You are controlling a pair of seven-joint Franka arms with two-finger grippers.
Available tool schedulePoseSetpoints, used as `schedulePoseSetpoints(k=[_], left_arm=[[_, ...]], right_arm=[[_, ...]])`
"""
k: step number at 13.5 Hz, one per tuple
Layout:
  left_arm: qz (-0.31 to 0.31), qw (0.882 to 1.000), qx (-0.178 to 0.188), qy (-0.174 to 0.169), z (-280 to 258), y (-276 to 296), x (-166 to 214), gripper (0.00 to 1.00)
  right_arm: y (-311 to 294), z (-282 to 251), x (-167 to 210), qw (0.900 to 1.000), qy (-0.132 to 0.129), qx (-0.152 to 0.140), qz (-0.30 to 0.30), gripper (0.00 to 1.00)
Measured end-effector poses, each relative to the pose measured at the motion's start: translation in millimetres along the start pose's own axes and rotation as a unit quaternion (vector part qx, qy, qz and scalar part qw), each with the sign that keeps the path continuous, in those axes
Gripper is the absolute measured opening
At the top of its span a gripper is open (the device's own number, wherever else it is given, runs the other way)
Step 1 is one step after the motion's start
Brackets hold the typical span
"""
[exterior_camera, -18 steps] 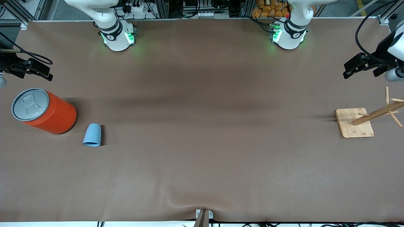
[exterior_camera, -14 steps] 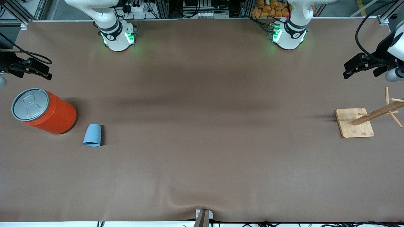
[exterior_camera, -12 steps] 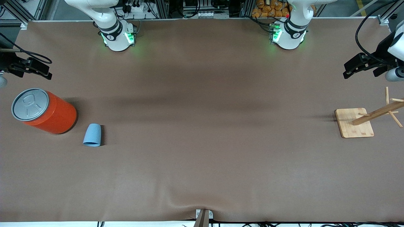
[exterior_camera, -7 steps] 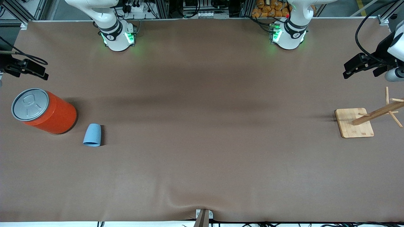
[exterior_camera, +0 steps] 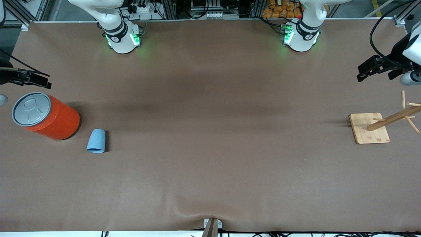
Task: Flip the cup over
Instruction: 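Reach the right gripper down to the blue cup beside the orange can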
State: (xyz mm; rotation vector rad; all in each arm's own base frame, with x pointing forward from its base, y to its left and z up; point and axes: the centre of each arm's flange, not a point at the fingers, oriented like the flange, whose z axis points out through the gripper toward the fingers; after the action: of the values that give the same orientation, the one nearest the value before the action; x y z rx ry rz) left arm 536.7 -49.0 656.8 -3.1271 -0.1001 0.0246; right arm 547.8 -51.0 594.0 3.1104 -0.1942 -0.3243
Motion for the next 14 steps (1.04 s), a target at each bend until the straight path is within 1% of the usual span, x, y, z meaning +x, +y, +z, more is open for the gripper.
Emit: schedulePoseSetpoints(k=[2, 4, 9, 14], left_arm=[[0.0, 1.0, 0.0, 0.0, 0, 0, 0, 1.0], [0.0, 1.0, 0.0, 0.0, 0, 0, 0, 1.0], [0.0, 1.0, 0.0, -0.001, 1, 0, 0, 1.0], [0.005, 1.0, 0.0, -0.002, 3, 6, 0, 1.0]], right_arm=[[2, 5, 3, 1.0, -0.006, 0.0, -0.001, 1.0], [15, 19, 14, 1.0, -0.016, 0.002, 0.011, 1.0], [55, 78, 76, 0.999, 0.002, 0.009, 0.038, 1.0], [48, 129, 120, 0.999, 0.019, 0.008, 0.029, 1.0]])
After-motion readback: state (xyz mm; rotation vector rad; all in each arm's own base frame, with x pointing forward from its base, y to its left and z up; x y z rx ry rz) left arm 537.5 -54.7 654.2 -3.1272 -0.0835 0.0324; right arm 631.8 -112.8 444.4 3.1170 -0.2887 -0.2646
